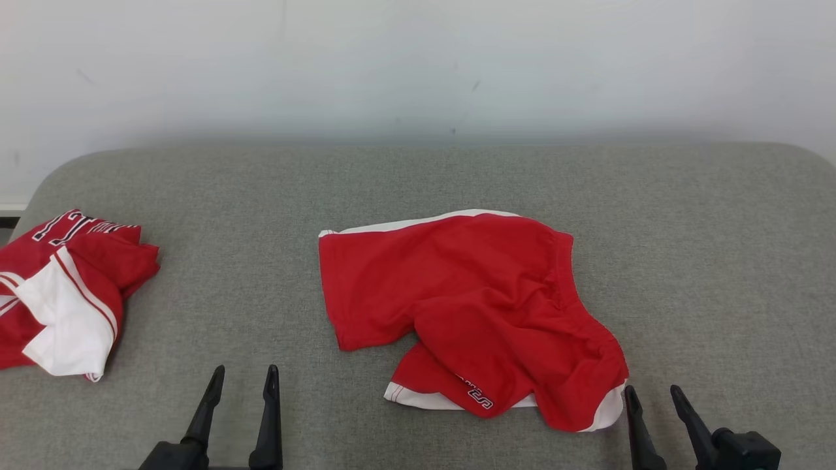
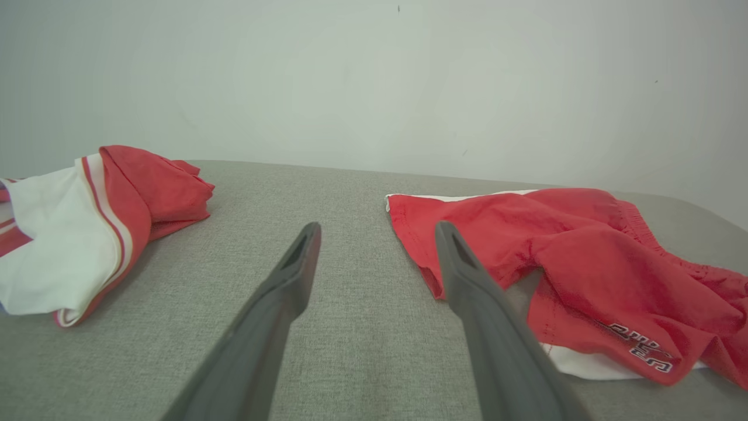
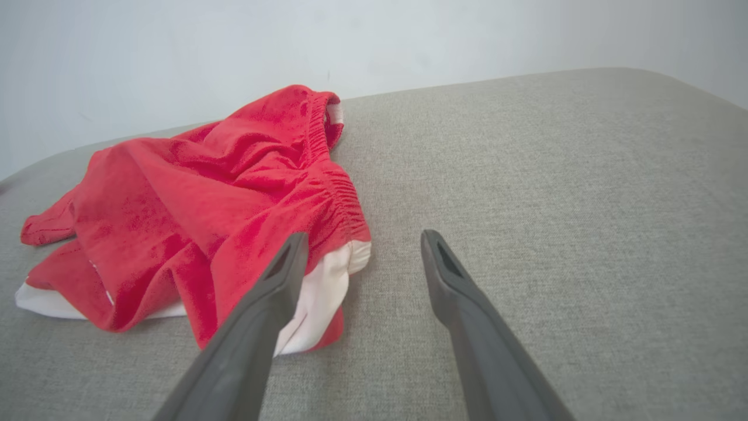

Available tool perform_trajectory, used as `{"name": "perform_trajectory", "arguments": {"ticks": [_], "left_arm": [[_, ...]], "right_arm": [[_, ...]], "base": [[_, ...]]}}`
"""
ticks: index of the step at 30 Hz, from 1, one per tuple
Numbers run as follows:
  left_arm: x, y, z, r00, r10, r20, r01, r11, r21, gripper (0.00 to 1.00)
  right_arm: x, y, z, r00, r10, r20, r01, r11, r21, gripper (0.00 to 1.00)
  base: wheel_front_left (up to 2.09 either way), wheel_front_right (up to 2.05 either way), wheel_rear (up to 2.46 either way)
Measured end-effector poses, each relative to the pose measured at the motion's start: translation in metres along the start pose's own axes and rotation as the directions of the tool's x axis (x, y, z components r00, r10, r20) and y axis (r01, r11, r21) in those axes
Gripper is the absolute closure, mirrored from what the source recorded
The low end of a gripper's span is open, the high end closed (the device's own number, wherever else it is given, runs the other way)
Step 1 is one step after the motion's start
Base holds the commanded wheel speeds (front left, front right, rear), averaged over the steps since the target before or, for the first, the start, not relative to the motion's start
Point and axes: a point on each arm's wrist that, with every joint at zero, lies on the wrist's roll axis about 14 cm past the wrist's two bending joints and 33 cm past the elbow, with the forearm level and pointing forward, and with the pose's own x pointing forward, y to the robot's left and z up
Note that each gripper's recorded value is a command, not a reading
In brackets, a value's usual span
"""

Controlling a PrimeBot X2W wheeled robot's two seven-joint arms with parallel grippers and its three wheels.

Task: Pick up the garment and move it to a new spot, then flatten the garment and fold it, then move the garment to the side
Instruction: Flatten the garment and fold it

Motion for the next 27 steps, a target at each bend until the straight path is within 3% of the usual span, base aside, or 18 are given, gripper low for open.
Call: {"name": "perform_trajectory", "arguments": {"ticks": [13, 20, 27], "left_arm": [[-0.003, -0.043, -0.034, 0.985, -0.135, -0.107, 0.135, 0.991, -0.012, 0.0], [-0.003, -0.083, -0.066, 0.939, -0.275, -0.208, 0.274, 0.961, -0.034, 0.0], [0.012, -0.091, -0.083, 0.911, -0.316, -0.263, 0.316, 0.948, -0.046, 0.0]], "right_arm": [[-0.004, -0.015, 0.034, 0.994, -0.034, 0.106, 0.036, 0.999, -0.024, 0.0], [-0.009, -0.005, 0.036, 0.992, -0.033, 0.124, 0.033, 0.999, -0.002, 0.0], [-0.009, -0.004, 0.037, 0.991, -0.041, 0.128, 0.04, 0.999, 0.01, 0.0]], "base": [[0.0, 0.0, 0.0], [0.0, 0.0, 0.0], [0.0, 0.0, 0.0]]}}
